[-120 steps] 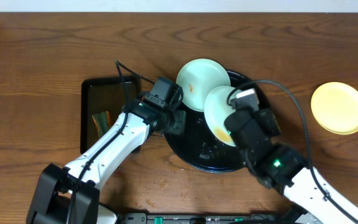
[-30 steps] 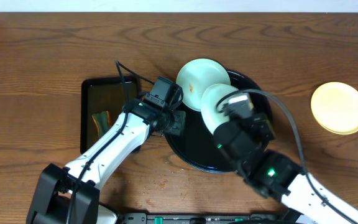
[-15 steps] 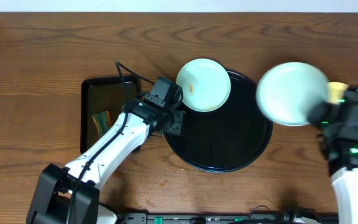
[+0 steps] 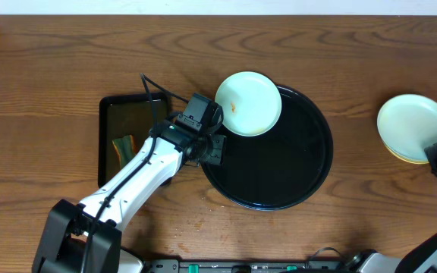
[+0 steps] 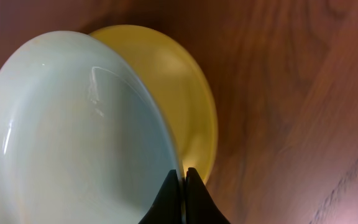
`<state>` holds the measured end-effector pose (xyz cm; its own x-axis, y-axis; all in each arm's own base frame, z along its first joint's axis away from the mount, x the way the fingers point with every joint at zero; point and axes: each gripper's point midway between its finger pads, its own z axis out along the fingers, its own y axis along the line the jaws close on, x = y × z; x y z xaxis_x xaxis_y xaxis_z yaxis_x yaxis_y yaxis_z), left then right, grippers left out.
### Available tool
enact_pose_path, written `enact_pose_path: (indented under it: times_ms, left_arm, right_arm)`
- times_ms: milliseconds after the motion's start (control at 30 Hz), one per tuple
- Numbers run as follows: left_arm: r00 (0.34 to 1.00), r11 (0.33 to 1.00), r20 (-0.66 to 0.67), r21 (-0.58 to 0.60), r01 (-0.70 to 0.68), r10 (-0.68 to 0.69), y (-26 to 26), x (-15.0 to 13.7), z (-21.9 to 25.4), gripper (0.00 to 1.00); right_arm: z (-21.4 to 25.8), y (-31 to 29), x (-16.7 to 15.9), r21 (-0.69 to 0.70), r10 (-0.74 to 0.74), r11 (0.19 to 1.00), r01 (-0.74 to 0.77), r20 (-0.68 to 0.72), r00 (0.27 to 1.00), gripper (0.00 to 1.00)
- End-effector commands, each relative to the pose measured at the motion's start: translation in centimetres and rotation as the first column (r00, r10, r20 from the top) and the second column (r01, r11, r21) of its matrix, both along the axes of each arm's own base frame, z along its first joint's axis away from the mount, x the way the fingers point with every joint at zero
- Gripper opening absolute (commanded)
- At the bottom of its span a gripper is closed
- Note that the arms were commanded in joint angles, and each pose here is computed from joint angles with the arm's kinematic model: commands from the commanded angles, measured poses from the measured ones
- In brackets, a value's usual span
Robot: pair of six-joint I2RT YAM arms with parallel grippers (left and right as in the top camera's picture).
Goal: Clean dirty plates on tray and stack at the side
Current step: 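Carry the blue plate right and stack it on the yellow plate, then move the right gripper to the remaining blue plate and grip its rim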
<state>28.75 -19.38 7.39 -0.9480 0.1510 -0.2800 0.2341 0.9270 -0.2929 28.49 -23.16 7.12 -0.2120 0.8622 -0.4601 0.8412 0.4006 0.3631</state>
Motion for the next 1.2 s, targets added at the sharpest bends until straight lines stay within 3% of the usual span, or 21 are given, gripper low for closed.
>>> enact_pose_path:
  times_ms: [0,100,133,200,267,400,533,767,933,1167]
  left_arm:
    - [1.0,1.0,-0.005,-0.001,-0.002,0.002,-0.1,0.1,-0.1,0.5]
    - [1.0,1.0,-0.005,-0.001,-0.002,0.002,-0.1,0.1,-0.1,0.5]
    - [1.0,1.0,-0.004,-0.001,-0.002,0.002,-0.1,0.1,-0.1,0.5]
    - [1.0,1.0,-0.005,-0.001,-0.002,0.002,-0.1,0.1,-0.1,0.5]
    - [1.0,1.0,-0.005,-0.001,-0.002,0.002,-0.1,0.1,-0.1,0.5]
    - [1.0,1.0,-0.003,-0.002,-0.004,0.004,-0.1,0.1,0.0,0.51]
    - [1.0,1.0,0.007,-0.008,-0.031,0.031,0.8,0.3,0.9,0.56]
    - [0.984,0.984,0.014,-0.019,-0.178,0.178,5.5,0.4,3.8,0.56]
    - [0.954,0.954,0.032,-0.021,-0.298,0.299,9.6,0.8,5.3,0.59]
    - [0.931,0.932,0.036,-0.022,-0.363,0.364,11.7,1.3,5.4,0.6]
  right_arm:
    - [-1.4,-1.6,0.1,0.028,-0.052,0.998,0.052,0.003,0.999,0.01]
    - [-2.5,-1.6,-0.1,0.044,-0.056,0.997,0.057,-0.019,0.998,0.05]
    - [-2.6,-1.6,0.2,0.048,-0.046,0.998,0.047,-0.01,0.999,0.13]
    - [-1.6,-0.2,2.5,0.062,0.087,0.994,-0.093,0.091,0.992,0.41]
    - [0.1,1.4,4.8,0.08,0.186,0.975,-0.207,0.214,0.959,0.46]
    - [3.6,6.5,8.2,0.078,0.378,0.897,-0.435,0.375,0.847,0.47]
    - [5.3,14.2,10.3,0.005,0.607,0.753,-0.657,0.378,0.699,0.47]
    - [2.3,26.9,9.4,-0.063,0.895,0.435,-0.898,0.144,0.423,0.44]
    - [1.1,32.8,9.2,-0.204,0.98,0.178,-0.963,-0.047,0.192,0.42]
    - [0.0,35.9,11.2,-0.204,0.988,0.109,-0.973,-0.081,0.128,0.41]
